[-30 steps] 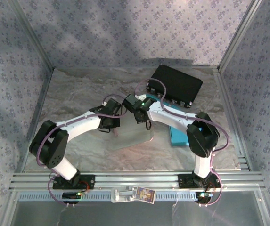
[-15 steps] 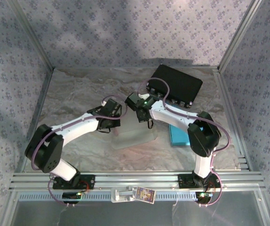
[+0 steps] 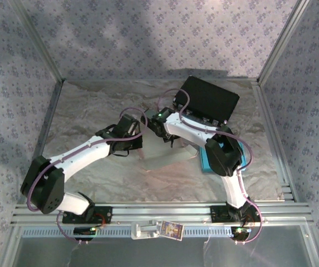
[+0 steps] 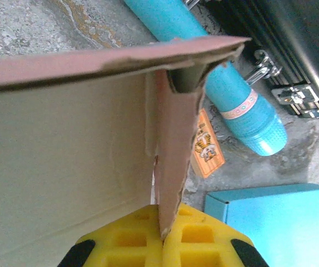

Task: Fold the paper box

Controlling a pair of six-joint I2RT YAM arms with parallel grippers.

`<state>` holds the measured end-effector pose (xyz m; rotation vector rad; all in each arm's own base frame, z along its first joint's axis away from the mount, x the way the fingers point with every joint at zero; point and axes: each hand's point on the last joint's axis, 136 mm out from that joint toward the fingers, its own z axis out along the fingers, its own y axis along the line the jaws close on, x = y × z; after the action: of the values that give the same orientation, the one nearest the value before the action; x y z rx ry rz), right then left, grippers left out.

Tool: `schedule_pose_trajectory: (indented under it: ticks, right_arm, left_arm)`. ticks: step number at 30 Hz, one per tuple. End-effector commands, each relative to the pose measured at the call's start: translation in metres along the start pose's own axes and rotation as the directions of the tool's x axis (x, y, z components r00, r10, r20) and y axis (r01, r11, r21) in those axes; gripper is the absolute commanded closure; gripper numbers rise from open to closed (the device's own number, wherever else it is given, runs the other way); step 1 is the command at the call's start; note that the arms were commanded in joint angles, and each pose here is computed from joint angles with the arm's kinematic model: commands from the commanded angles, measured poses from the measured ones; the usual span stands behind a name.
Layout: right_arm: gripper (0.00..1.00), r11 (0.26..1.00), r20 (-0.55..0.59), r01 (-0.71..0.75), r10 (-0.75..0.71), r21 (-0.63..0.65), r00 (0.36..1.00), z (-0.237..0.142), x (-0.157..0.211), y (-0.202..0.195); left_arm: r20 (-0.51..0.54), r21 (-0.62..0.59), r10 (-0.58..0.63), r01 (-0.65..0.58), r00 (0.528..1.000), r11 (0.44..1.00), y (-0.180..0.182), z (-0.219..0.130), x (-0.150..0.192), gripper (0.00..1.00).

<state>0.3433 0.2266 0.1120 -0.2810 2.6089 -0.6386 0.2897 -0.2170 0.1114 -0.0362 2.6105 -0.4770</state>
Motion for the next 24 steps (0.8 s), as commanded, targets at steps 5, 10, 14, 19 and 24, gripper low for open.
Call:
schedule_pose_trajectory:
  ticks: [5,10,14,19,24]
  right_arm:
    - [1.0,1.0,-0.03,-0.005,0.005,-0.003,1.0,-0.003,0.008,0.0]
    - [1.0,0.956,-0.035,-0.134,0.129,-0.262,0.991,-0.013,-0.001,0.006]
    - [0.8,0.935,-0.042,-0.157,0.152,-0.319,0.988,-0.014,-0.005,0.0]
    - [0.64,0.927,-0.08,-0.172,0.154,-0.333,0.985,-0.003,0.003,-0.005]
    - [0.57,0.919,-0.091,-0.174,0.151,-0.354,0.984,0.002,0.009,-0.004]
  left_arm:
    - [0.025,0.04,0.009,-0.01,1.0,0.999,-0.008,-0.002,-0.007,1.0]
    - [0.033,0.029,0.045,-0.046,0.998,0.999,-0.002,-0.002,-0.003,1.0]
    - [0.021,0.01,0.073,-0.073,0.997,0.997,0.005,0.002,0.003,1.0]
    - [0.0,-0.002,0.075,-0.075,0.997,0.997,0.011,0.007,0.008,1.0]
    - [-0.004,-0.001,0.075,-0.075,0.997,0.997,0.01,0.009,0.007,1.0]
